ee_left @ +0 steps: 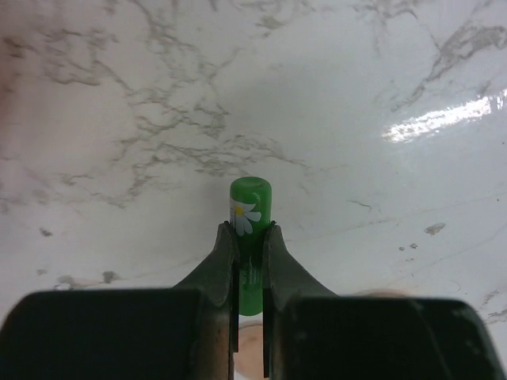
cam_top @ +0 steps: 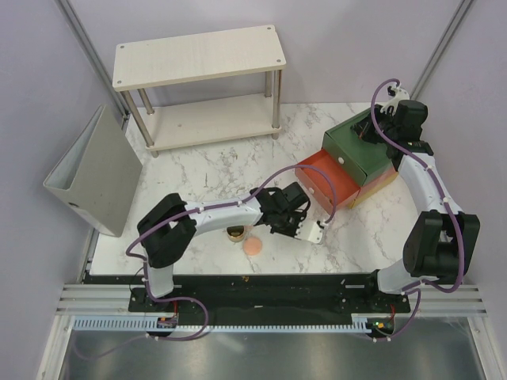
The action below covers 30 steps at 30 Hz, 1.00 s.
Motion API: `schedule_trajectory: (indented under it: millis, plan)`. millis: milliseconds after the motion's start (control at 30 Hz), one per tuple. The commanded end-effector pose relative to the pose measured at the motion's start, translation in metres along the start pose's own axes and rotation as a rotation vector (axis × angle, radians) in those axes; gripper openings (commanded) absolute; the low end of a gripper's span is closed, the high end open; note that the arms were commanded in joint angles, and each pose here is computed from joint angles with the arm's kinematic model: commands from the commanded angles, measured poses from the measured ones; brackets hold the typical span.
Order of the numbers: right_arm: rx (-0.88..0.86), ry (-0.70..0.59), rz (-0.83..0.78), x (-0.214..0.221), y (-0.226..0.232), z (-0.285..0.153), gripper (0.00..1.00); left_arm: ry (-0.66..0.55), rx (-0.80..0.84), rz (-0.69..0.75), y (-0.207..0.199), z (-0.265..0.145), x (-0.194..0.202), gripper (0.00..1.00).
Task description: Organize the makeup
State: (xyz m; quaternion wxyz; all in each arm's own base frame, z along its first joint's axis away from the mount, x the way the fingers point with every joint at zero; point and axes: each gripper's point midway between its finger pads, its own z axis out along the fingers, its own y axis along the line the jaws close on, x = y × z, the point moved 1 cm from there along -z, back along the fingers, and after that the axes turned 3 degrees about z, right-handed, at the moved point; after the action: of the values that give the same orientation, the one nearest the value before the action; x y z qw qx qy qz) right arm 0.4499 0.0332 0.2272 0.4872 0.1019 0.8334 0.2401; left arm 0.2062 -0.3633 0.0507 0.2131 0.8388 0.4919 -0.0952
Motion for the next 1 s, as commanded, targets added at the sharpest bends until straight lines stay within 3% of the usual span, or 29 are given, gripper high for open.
schedule_trajectory:
  millis: [0,400,700,767,833,900,967]
  plan:
    - [0.215,0.504,0.163,0.146,-0.055,-0.016,0.0,-0.141,-0.216,-0.014,0.061,-0.064,-0.053,0.02]
    - [0.21,0.502,0.162,0.145,-0.055,-0.017,0.0,-0.344,-0.422,-0.005,0.137,-0.12,-0.111,0.02]
    - [0.207,0.508,0.166,0.147,-0.054,-0.016,0.0,-0.352,-0.462,-0.048,0.177,-0.094,-0.119,0.03]
    - [0.208,0.506,0.166,0.146,-0.055,-0.016,0.0,-0.348,-0.461,-0.053,0.18,-0.087,-0.12,0.11]
    - [0.208,0.506,0.165,0.146,-0.054,-0.016,0.0,-0.344,-0.467,-0.06,0.185,-0.082,-0.12,0.34]
    - [0.207,0.503,0.164,0.146,-0.054,-0.016,0.0,-0.336,-0.482,-0.064,0.188,-0.081,-0.118,0.51]
    - [0.209,0.505,0.164,0.147,-0.055,-0.017,0.0,-0.332,-0.508,-0.062,0.193,-0.085,-0.118,0.55]
